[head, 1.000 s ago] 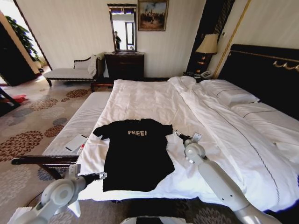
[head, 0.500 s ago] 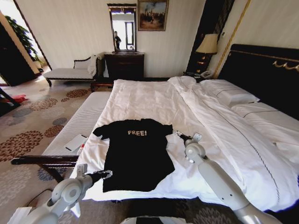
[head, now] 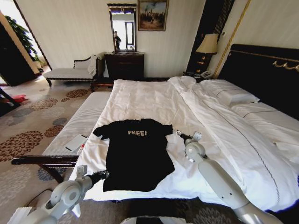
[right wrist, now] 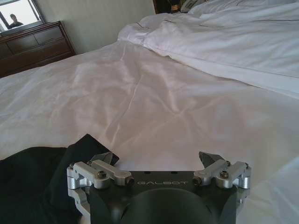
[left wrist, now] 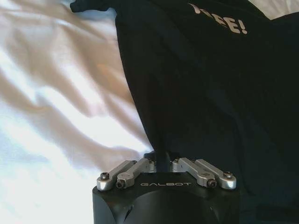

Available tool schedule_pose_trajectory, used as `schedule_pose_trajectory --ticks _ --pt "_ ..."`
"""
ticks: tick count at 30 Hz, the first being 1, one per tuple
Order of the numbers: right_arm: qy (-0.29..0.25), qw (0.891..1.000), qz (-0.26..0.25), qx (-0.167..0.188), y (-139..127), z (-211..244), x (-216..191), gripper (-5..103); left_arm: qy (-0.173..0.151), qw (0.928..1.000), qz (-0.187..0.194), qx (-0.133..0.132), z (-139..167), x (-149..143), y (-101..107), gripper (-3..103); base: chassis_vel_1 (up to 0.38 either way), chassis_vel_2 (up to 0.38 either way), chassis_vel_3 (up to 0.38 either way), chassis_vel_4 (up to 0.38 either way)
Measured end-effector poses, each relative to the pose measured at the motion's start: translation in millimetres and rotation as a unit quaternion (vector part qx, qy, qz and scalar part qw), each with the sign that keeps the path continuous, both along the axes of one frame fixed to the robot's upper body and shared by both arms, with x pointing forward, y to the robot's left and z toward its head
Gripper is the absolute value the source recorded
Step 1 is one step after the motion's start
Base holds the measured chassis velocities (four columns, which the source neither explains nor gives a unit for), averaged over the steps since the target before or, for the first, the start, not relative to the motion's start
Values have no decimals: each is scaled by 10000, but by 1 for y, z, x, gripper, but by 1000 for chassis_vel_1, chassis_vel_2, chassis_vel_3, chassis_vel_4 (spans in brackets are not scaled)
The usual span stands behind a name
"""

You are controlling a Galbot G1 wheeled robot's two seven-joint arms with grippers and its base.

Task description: Fold the clothes on the bed.

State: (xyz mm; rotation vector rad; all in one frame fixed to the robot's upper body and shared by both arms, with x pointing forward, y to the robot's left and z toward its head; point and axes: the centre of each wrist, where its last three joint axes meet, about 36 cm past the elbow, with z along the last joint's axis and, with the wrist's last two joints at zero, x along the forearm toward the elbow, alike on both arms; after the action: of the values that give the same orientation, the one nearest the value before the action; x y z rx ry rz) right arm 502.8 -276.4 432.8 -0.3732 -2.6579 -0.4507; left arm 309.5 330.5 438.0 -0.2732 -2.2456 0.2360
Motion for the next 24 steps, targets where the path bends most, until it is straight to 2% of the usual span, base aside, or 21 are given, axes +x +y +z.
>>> schedule_pose_trajectory --ticks 2,3,12,24 --pt "-1 10000 -3 -3 0 0 0 100 -28 10000 3 61 5 -2 1 3 0 0 0 0" --pt "0 10000 -4 -3 0 0 0 100 -37 10000 6 83 6 -3 2 2 0 0 0 0" --pt "-4 10000 -15 -5 -1 1 -1 100 -47 9998 38 171 11 -7 4 0 0 0 0 0" --pt "-11 10000 -54 -22 -4 1 -4 100 74 9975 -33 699 26 -30 11 0 0 0 0 0"
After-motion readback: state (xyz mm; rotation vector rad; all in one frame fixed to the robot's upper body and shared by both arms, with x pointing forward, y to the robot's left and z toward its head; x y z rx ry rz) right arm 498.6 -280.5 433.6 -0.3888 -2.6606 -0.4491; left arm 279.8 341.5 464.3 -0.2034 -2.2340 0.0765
